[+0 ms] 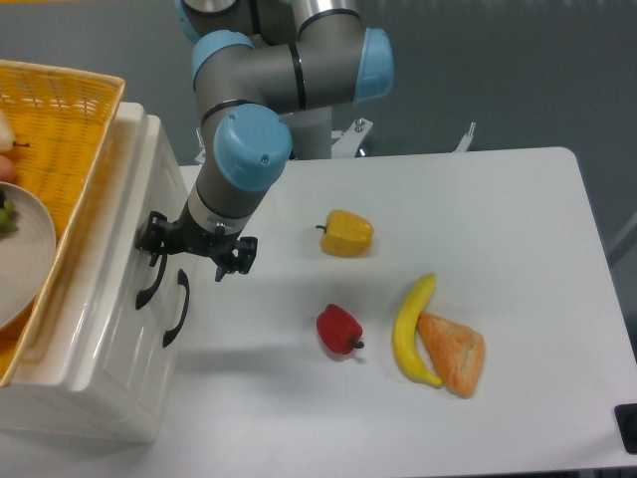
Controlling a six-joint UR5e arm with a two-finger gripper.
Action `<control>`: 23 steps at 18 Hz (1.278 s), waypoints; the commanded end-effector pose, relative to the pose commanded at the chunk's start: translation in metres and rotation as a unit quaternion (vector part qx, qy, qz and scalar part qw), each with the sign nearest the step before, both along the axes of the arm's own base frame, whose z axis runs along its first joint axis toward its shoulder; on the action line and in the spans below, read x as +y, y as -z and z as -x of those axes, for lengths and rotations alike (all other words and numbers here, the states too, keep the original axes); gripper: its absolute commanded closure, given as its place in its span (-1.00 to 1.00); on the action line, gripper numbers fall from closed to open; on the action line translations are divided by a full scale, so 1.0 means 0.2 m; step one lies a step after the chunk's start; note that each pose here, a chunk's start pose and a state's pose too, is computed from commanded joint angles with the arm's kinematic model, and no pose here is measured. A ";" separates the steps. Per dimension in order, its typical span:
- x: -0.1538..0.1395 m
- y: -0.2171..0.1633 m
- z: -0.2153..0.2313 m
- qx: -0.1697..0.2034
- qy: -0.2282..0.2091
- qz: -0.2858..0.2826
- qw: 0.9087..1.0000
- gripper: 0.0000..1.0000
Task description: Slide open the top white drawer
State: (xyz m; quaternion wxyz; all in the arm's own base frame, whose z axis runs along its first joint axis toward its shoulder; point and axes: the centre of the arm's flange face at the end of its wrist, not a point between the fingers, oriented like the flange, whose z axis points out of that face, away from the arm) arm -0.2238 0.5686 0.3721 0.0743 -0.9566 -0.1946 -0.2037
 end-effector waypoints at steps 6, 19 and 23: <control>0.00 0.01 0.01 0.001 0.000 0.001 1.000 -1.00; 0.01 0.03 0.01 0.004 0.002 0.002 1.000 -1.00; 0.01 0.03 0.02 0.005 0.004 0.000 1.000 -1.00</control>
